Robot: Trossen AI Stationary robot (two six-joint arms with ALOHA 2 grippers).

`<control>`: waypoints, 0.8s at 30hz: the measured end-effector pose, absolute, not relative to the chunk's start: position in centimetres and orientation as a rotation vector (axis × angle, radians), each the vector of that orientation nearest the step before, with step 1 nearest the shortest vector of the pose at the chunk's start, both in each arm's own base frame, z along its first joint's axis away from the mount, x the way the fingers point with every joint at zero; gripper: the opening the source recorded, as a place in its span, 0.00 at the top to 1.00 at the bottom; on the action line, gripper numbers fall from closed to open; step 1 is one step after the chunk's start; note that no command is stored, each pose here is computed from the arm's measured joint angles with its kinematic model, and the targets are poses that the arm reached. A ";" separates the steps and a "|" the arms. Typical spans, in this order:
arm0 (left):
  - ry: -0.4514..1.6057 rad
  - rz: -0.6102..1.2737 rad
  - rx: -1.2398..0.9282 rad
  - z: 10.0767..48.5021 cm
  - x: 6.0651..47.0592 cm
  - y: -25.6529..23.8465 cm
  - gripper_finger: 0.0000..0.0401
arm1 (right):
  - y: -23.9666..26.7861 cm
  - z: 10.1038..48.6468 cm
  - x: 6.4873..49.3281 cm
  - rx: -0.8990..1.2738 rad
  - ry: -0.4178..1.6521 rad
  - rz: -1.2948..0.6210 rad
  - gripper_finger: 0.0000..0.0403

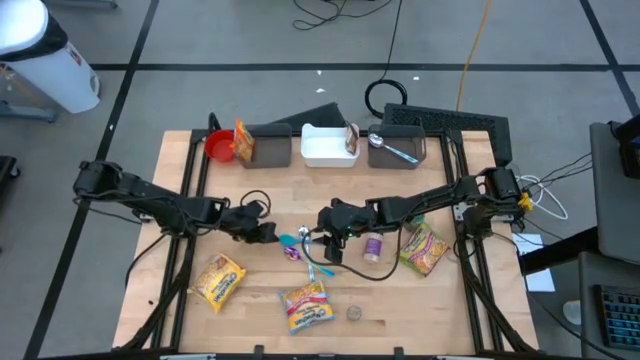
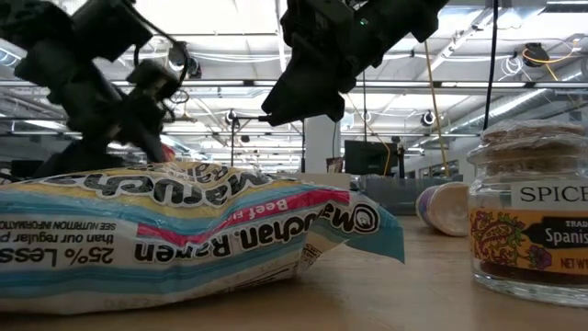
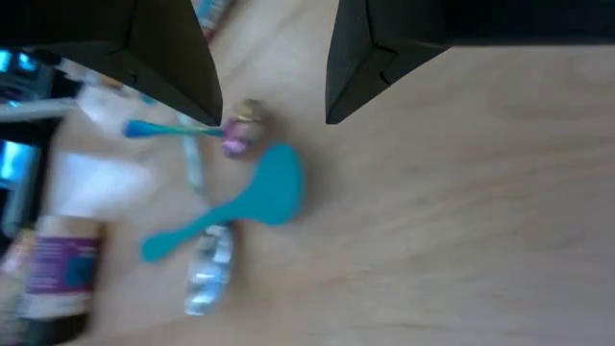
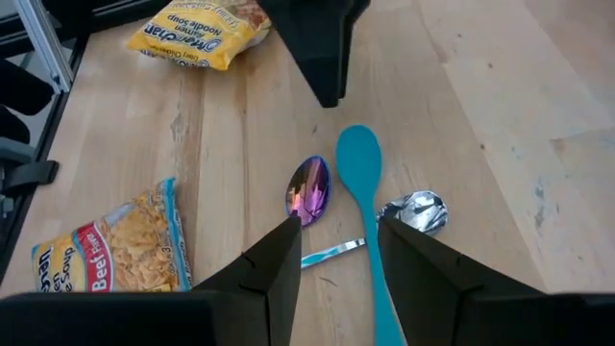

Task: Pick & Place Food Item
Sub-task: Put the blue baby spoon into the right black bin

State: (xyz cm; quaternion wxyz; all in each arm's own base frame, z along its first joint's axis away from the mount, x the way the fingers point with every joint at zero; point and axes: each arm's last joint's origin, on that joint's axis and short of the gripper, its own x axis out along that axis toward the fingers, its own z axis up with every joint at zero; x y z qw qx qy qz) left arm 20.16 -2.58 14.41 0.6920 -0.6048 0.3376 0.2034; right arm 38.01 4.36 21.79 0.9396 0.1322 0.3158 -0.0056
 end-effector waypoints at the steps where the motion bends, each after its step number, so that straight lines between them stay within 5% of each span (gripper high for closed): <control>1: 0.761 0.469 -1.352 14.1 20.0 -2.5 0.51 | 4.4 21.8 38.0 0.273 0.645 -0.011 0.67; 24: 0.743 0.473 -1.417 11.4 21.9 -1.9 0.51 | 4.5 21.9 38.1 0.264 0.626 -0.003 0.67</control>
